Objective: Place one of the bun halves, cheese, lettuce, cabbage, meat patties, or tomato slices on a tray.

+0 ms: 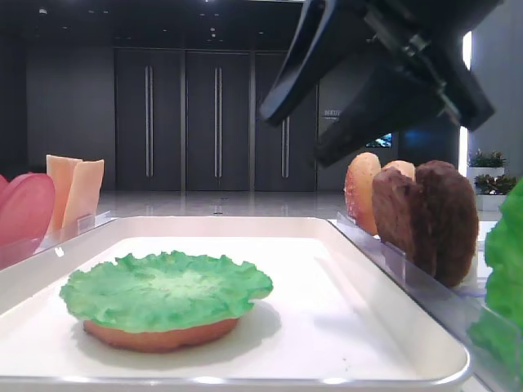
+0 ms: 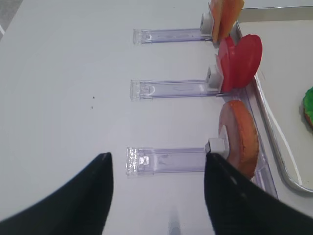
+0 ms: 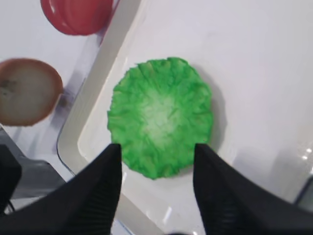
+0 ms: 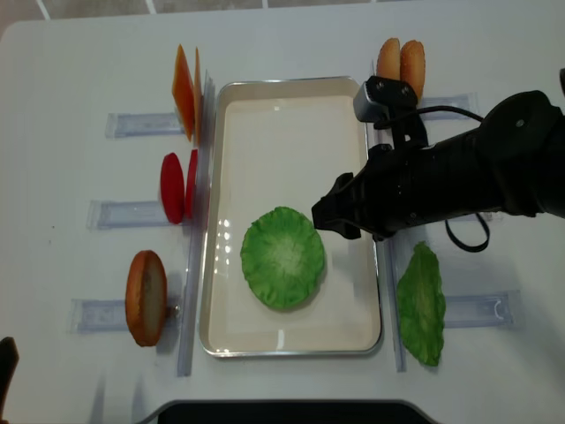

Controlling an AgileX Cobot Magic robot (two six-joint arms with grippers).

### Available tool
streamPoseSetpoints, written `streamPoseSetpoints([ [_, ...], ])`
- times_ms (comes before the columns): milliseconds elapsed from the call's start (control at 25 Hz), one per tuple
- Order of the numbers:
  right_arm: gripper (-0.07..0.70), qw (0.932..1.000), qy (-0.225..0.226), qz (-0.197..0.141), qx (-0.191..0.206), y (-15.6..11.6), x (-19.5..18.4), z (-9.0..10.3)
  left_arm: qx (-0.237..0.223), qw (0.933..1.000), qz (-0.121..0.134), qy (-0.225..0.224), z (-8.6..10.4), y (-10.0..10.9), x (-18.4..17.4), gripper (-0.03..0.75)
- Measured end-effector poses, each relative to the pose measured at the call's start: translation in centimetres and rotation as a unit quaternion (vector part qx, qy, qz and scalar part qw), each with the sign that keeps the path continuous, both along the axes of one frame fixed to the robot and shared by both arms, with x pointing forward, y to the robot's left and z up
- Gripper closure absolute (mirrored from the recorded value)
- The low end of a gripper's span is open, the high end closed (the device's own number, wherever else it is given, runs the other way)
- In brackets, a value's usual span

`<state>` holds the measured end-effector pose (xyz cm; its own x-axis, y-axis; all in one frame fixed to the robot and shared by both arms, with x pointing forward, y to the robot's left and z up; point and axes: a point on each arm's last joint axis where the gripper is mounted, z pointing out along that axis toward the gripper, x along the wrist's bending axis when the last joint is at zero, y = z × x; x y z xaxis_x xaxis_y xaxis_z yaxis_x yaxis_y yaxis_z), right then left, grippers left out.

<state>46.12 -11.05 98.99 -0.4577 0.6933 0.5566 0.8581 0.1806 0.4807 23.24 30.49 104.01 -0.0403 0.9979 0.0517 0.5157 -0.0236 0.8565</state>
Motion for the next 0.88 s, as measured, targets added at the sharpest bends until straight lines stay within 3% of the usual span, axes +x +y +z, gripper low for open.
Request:
streamPoseSetpoints([
  [120,0.31,0.9977,-0.004,0.021,-0.064,-1.5,-1.5,1.3,0.0,1.0,0.0,0.0,0.0,0.0,0.0,0.262],
  [200,0.315,0.9919,-0.009,0.03,-0.123,-3.0,-2.6,2.2,0.0,1.0,0.0,0.0,0.0,0.0,0.0,0.262],
  [360,0.316,0.9767,-0.002,0.015,-0.214,-6.0,-4.8,4.1,0.0,1.0,0.0,0.0,0.0,0.0,0.0,0.262],
  [520,0.317,0.9576,-0.003,-0.034,-0.286,-9.2,-7.3,6.2,0.0,1.0,0.0,0.0,0.0,0.0,0.0,0.262],
  [640,0.317,0.944,-0.017,-0.081,-0.319,-11.5,-9.1,7.7,0.0,1.0,0.0,0.0,0.0,0.0,0.0,0.262],
  [880,0.317,0.9339,-0.084,-0.181,-0.297,-15.8,-12.7,10.6,0.0,1.0,0.0,0.0,0.0,0.0,0.0,0.262],
])
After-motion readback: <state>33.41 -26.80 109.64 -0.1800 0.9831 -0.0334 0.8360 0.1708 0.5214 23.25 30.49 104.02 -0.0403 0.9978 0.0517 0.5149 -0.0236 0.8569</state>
